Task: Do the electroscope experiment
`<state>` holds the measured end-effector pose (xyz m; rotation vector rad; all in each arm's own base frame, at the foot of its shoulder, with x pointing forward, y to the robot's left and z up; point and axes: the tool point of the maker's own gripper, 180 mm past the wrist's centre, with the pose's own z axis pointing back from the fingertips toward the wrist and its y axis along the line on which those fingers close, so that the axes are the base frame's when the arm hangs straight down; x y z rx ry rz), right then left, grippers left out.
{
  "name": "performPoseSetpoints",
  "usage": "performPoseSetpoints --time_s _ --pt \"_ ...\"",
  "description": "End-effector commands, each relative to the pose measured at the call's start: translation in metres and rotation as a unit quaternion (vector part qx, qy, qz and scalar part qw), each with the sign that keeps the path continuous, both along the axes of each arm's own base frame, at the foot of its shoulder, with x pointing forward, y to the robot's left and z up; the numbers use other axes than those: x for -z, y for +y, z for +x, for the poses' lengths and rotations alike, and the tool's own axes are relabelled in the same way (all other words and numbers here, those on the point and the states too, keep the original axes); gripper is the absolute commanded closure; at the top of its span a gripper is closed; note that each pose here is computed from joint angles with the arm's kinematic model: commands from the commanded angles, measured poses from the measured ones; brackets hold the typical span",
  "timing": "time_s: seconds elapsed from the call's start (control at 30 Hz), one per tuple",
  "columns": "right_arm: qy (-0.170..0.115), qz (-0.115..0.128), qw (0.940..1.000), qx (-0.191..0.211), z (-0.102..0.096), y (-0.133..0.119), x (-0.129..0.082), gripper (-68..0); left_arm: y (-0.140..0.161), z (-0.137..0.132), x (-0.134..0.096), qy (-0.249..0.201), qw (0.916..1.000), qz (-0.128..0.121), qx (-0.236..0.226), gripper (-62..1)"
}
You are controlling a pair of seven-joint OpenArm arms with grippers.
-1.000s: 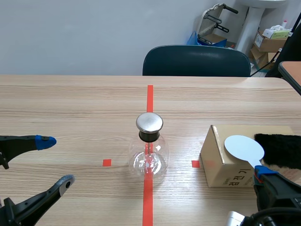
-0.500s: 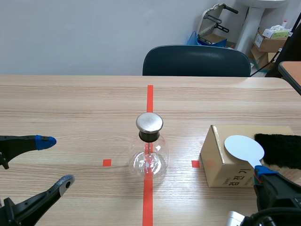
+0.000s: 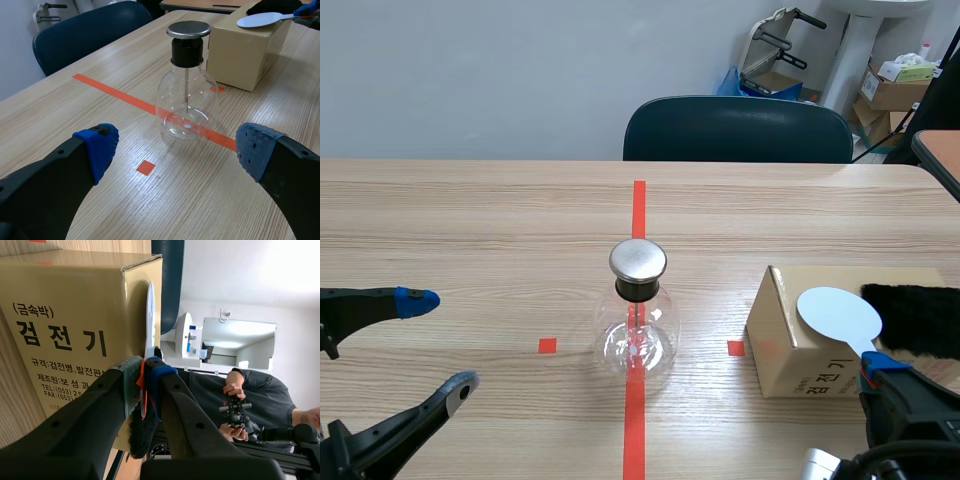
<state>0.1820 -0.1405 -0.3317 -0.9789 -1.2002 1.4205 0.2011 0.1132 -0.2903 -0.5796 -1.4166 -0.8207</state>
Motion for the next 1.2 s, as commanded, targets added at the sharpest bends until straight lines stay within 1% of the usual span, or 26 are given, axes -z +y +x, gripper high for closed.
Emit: performPoseSetpoints --time_s 0.0,0.73,0.77,0.87,1.03,1.07,1.1,1.17 --pt "-0.011 -0.003 0.9999 0.002 0.003 -0.003 -0.006 -0.9 -0.003 0.000 -0.005 -0.006 0.9999 -0.014 0.000 -50.8" --pt "-0.011 -0.003 0.9999 0.002 0.003 -0.003 -0.006 -0.9 -0.003 0.000 -0.005 -0.005 0.9999 -0.013 0.000 -50.7" --pt "-0.011 -0.003 0.9999 0.002 0.003 -0.003 -0.006 -0.9 -0.003 0.000 -0.004 -0.003 0.9999 -0.011 0.000 -50.5" --pt "-0.011 -0.003 0.9999 0.002 0.003 -0.003 -0.006 -0.9 -0.004 -0.002 0.006 0.009 0.9998 0.015 0.006 -49.6" --pt "-0.011 -0.003 0.9999 0.001 0.003 -0.003 -0.006 -0.9 -0.013 -0.009 0.019 0.033 0.9992 0.019 0.005 -35.6" --pt "-0.011 -0.003 0.9999 0.001 0.003 -0.003 -0.006 -0.9 -0.015 -0.010 0.023 0.039 0.9989 0.024 0.002 -33.0" --pt "-0.011 -0.003 0.9999 0.001 0.003 -0.003 -0.006 -0.9 -0.015 -0.010 0.026 0.041 0.9987 0.029 -0.003 -29.6" --pt "-0.012 -0.003 0.9999 0.002 0.003 -0.003 -0.006 -0.9 -0.016 -0.009 0.028 0.039 0.9986 0.034 -0.012 -20.1"
